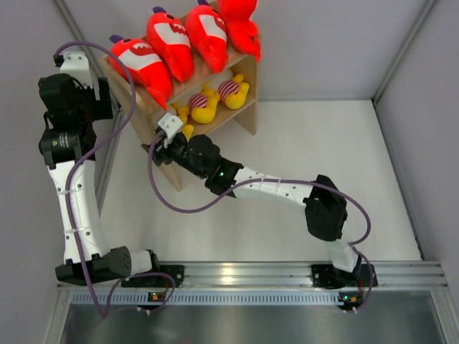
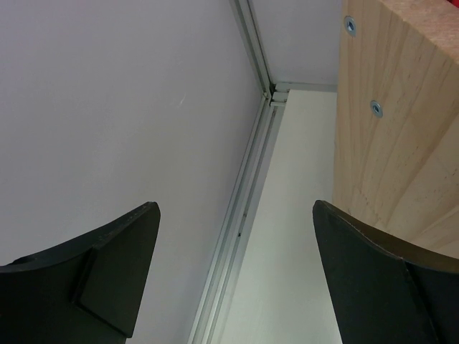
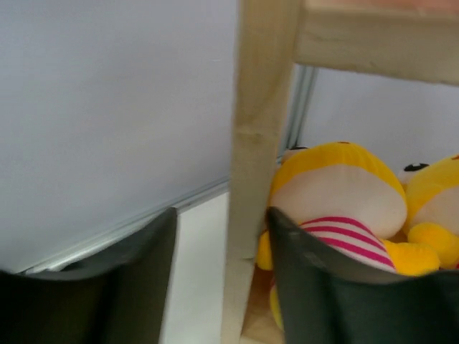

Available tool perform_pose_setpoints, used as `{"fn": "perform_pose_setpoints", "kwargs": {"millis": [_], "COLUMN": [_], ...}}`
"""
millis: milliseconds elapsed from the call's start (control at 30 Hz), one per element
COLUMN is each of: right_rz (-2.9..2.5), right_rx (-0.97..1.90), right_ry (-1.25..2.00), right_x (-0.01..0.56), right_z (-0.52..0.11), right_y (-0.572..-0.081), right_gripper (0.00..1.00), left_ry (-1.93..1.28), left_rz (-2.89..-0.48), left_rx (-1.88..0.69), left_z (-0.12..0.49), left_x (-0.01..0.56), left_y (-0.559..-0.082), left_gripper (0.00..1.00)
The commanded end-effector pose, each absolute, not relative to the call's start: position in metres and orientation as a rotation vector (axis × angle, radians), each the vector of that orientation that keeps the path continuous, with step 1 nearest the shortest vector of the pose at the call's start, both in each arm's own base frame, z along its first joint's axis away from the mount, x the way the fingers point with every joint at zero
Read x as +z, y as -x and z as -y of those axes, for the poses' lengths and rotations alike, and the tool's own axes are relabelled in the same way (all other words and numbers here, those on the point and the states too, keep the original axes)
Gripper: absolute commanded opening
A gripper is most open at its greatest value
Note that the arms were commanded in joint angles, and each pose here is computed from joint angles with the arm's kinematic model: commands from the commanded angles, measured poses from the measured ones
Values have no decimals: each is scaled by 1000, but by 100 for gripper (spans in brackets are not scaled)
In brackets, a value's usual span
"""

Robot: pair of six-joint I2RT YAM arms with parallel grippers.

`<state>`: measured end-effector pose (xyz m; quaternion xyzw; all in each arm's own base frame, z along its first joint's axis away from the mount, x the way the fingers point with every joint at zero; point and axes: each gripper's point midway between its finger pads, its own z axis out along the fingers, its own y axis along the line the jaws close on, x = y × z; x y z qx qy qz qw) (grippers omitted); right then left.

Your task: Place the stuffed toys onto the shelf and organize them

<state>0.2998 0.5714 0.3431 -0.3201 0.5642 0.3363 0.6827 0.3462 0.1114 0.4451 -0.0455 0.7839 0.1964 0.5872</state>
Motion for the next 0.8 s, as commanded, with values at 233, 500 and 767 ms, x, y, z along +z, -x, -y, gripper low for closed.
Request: {"fn": "perform_pose_setpoints", "kwargs": {"millis": [233,500,767], "right_rz": [-1029,-952,-845], "right_rx": [852,777,608], "right_ry": [810,1106,755], "right_x": [466,515,628], "right_z": [-519,-473,-382], "right_y": [-221,-182,-242], "right_gripper": [81,86,80], "left_ry": [103,97,94], "left_rz": [-1742,-1745,-1740], "left_rx": [470,461,457], "left_z": [-113,-111,-110], "left_x": [470,468,469], "left_y": [-342,-344,-341], "left_gripper": [94,94,94]}}
